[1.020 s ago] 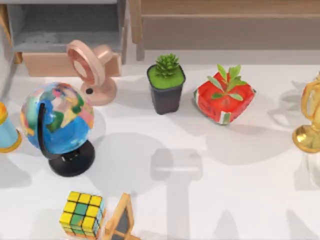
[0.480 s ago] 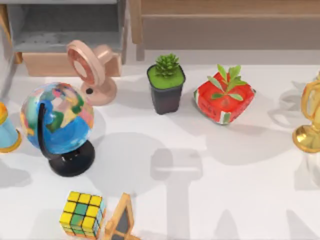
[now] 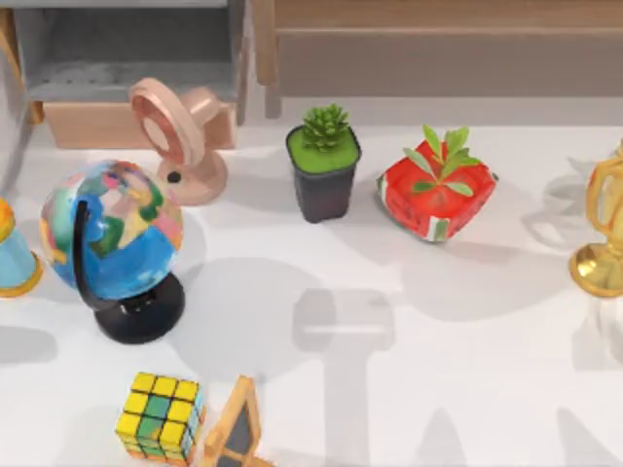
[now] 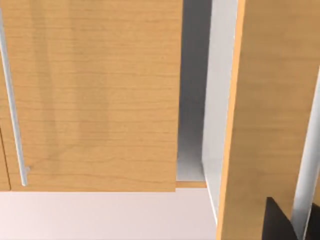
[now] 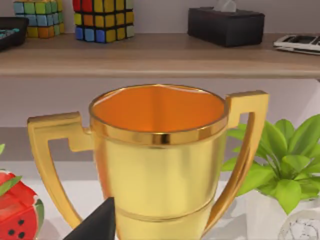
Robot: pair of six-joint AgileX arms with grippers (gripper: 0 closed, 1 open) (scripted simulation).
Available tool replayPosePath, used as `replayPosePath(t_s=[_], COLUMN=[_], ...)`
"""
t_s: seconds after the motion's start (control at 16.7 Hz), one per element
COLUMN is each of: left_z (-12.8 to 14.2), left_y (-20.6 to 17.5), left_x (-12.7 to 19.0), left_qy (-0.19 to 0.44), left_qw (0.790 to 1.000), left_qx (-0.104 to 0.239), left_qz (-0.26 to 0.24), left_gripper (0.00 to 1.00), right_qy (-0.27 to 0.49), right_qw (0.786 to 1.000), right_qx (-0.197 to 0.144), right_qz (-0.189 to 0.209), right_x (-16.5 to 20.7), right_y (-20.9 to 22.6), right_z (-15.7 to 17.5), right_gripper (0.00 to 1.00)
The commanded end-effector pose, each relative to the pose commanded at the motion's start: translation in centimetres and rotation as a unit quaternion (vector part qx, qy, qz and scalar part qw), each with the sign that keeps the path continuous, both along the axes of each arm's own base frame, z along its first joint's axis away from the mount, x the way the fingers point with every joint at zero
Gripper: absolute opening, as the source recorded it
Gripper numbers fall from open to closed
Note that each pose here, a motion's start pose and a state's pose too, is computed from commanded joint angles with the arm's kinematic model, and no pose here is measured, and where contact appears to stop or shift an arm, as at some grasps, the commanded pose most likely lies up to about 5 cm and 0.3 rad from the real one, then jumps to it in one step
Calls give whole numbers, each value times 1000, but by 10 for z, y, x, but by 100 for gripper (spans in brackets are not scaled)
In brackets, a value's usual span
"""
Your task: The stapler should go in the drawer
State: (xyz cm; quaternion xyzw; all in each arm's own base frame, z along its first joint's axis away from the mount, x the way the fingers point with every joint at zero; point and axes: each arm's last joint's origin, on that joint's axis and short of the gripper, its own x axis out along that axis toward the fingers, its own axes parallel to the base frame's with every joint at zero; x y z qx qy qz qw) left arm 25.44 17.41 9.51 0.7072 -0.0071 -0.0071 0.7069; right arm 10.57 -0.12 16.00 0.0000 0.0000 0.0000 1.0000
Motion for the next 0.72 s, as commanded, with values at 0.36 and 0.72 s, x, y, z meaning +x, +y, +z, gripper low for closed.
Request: replayPosePath(t_s=[0.36, 0.72], left_z=[-6, -1], left_y=[0, 2], left_x=[5, 53], left_qy=[12, 2], left_qw=[1000, 1000], left_qx=[-10, -4], left_qz=[1, 1], left_gripper=[0, 0], right_qy=[0, 0], right_qw=[1000, 1000], right_qx=[0, 0], right_qz=[0, 0], right_x=[0, 0], right_y=[0, 0], right_z=[0, 0], right_gripper=[100, 100])
